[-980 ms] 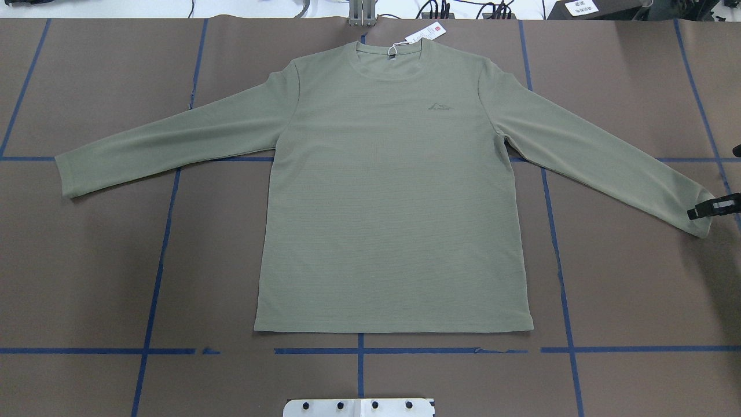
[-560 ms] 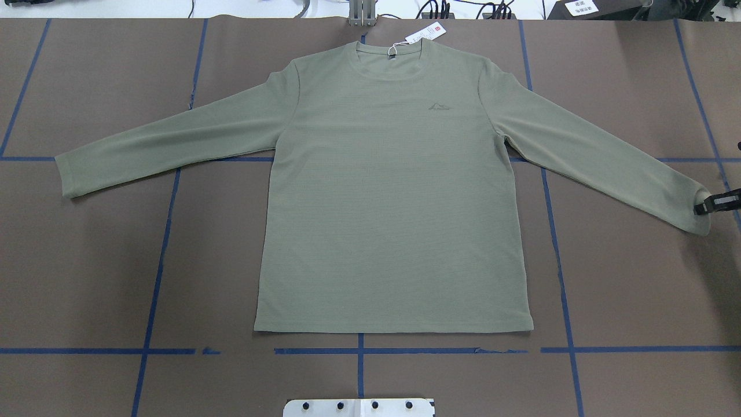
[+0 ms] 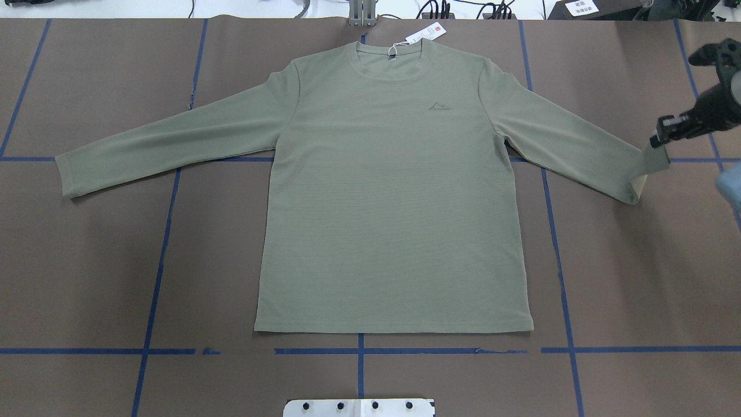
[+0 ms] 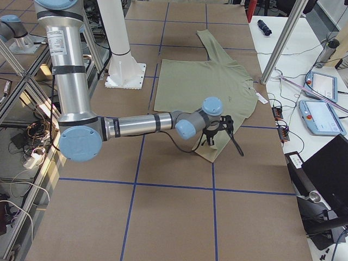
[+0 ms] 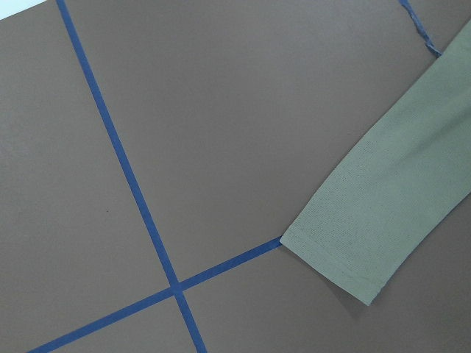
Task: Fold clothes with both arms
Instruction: 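Carry the grasped sleeve with the right gripper across the shirt body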
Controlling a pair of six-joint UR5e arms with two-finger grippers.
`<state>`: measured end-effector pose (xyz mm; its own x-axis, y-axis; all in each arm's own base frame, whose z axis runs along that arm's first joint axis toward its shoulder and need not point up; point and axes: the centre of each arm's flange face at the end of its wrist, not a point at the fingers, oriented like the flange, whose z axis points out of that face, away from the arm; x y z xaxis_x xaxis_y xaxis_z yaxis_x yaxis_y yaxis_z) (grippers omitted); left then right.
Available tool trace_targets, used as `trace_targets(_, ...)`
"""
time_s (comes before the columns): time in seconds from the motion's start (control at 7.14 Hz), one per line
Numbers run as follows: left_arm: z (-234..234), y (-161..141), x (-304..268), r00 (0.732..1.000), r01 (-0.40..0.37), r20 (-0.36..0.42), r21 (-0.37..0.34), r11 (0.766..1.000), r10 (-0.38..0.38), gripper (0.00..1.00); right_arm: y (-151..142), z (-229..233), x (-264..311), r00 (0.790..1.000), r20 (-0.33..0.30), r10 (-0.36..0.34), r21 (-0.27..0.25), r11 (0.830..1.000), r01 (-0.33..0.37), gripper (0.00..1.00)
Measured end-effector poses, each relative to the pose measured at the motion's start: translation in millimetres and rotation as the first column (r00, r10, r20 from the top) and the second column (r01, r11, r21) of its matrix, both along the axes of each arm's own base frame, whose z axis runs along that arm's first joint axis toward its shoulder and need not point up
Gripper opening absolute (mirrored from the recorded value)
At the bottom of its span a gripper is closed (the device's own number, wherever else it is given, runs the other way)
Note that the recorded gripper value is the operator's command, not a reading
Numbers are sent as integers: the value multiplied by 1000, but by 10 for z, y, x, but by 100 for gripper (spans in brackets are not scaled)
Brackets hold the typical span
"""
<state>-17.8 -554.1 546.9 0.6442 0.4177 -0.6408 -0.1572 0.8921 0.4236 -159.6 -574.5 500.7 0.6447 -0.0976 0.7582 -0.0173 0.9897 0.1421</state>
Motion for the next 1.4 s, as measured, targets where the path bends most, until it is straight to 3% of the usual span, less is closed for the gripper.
trace_targets(0.28, -33, -11, 2, 1000, 2, 0, 2, 1000, -2, 100, -407, -1166, -506, 1000, 12, -23, -1, 1000, 23, 0)
trace_targets(0.7, -41, -30, -3, 1000, 4, 9, 4, 1000, -4, 100, -683, -2855, -1231, 992, 129, 14, 24, 1000, -17, 0)
trace_targets(0.98, -19, -33, 2, 1000, 3, 12, 0, 1000, -3, 100, -324, -3801, -2110, 979, 197, -45, 59, 998, 34, 0)
trace_targets(1.4, 2, -30, 5, 1000, 3, 11, -3, 1000, -3, 100, 716, -4018, -3691, 986, 161, -49, 117, 993, 31, 0)
